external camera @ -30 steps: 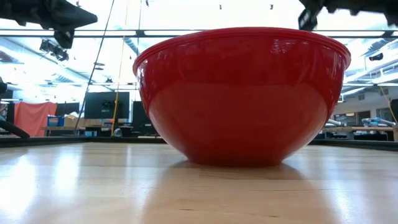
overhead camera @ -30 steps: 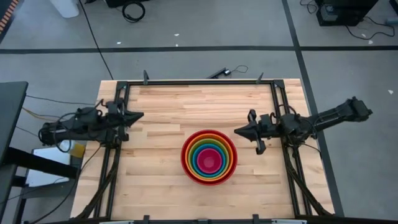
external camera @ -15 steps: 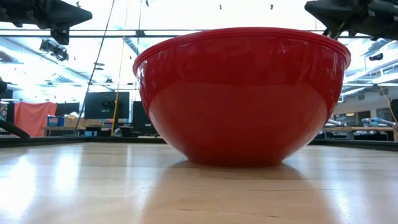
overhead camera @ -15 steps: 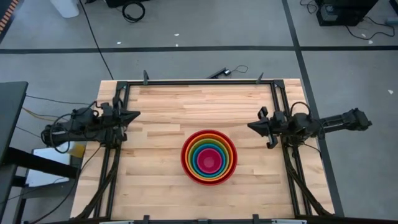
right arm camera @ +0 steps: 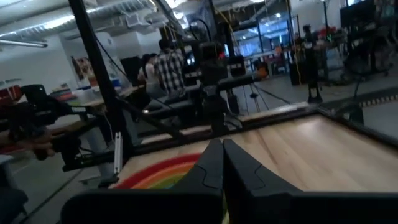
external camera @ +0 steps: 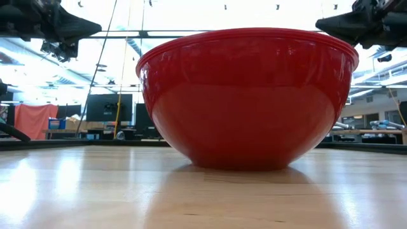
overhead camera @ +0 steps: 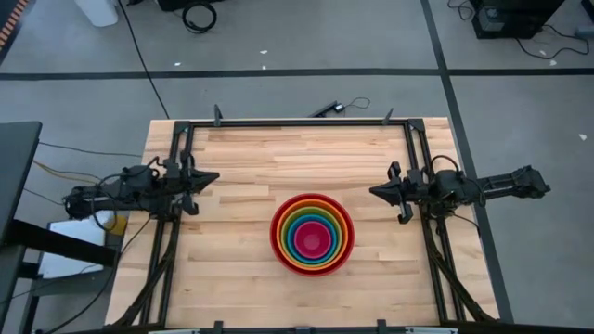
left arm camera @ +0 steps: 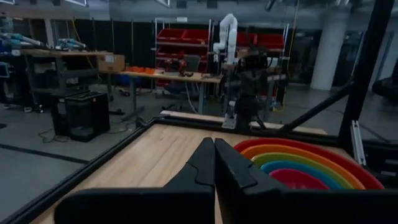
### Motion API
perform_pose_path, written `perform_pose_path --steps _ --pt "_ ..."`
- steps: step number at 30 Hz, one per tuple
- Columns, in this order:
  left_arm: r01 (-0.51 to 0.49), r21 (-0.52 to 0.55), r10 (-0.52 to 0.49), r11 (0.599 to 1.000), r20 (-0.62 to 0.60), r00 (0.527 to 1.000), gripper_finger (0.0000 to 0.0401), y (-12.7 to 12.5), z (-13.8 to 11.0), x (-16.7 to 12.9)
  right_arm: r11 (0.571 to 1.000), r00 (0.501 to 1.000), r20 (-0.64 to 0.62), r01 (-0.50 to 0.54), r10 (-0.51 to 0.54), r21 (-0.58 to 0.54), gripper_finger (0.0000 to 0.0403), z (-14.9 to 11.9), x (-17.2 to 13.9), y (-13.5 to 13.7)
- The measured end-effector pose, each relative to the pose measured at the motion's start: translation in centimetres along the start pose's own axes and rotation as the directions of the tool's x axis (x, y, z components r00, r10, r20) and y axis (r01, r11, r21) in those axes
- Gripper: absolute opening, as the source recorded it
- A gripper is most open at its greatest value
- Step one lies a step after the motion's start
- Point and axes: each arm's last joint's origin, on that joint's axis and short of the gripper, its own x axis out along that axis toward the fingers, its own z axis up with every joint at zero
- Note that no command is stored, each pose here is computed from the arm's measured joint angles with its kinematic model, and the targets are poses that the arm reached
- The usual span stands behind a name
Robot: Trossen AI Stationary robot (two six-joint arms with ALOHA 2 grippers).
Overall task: Nest bowls inside each other
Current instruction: Return to Home Position
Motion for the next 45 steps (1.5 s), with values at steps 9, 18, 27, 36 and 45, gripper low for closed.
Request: perform_pose_path --steps 9,18,27,36,45 --pt "0.005 -0.072 -0.001 0.997 0.059 0.998 0.0002 -0.1 -2.1 0.9 0.999 0.999 0.048 0.018 -0.02 0.03 0.0007 -2.3 -0.3 -0.9" --pt "-0.061 -0.114 0.072 0.992 0.099 0.992 0.0002 0.3 -2.2 1.0 0.999 0.995 0.082 0.049 -0.049 0.006 0.0007 -1.9 -0.5 -1.4" --pt "0.066 -0.153 -0.055 0.986 0.072 0.996 0.0002 -0.4 -2.4 1.0 0.996 0.996 -0.036 0.08 -0.079 0.034 0.0016 -3.0 -0.5 -1.9" --pt "0.068 -0.099 -0.066 0.993 0.03 0.997 0.0002 -0.5 -3.9 1.3 0.999 0.998 -0.059 -0.036 0.038 0.041 0.0016 -3.1 -0.5 -1.6" --pt "0.045 -0.241 -0.047 0.97 -0.001 0.999 0.0002 -0.5 -6.0 1.9 0.999 0.997 -0.073 -0.033 0.036 0.042 0.002 -3.2 -0.5 -1.6"
